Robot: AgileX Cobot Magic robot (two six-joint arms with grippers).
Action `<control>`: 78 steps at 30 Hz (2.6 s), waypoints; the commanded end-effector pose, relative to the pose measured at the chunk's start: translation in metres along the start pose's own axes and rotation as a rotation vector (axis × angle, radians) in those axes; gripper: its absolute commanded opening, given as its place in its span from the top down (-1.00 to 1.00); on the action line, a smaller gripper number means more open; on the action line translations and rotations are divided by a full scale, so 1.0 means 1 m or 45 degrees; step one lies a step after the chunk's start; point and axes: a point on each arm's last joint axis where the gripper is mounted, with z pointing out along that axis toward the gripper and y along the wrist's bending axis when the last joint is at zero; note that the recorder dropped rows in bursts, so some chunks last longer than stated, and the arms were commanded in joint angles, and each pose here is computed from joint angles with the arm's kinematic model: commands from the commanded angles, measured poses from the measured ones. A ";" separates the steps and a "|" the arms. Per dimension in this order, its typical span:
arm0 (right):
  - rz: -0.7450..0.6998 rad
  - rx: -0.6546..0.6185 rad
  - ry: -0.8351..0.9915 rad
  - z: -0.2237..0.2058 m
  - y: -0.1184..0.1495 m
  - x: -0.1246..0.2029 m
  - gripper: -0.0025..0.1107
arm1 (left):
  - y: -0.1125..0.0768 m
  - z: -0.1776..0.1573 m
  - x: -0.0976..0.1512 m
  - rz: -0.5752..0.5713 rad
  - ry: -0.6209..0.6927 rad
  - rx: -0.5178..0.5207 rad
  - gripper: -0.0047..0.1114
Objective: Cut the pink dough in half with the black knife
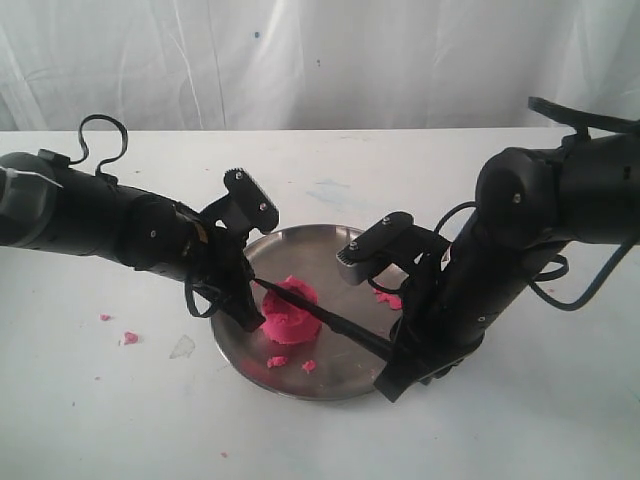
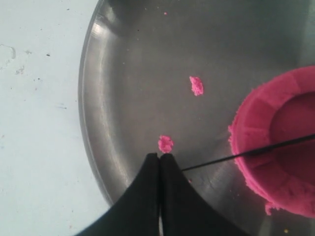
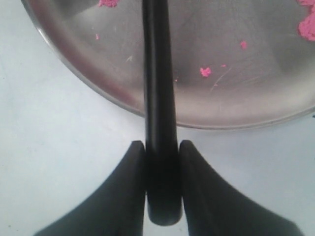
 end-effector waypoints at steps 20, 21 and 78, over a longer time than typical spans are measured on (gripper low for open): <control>0.010 0.007 -0.016 0.000 0.000 0.000 0.96 | -0.004 0.001 0.004 -0.027 0.043 0.030 0.92; 0.010 0.007 -0.016 0.000 0.000 0.000 0.96 | -0.004 0.001 0.004 -0.027 0.043 0.030 0.92; 0.012 0.004 -0.013 0.000 0.000 0.000 0.96 | 0.010 -0.047 -0.015 -0.157 0.086 0.078 0.92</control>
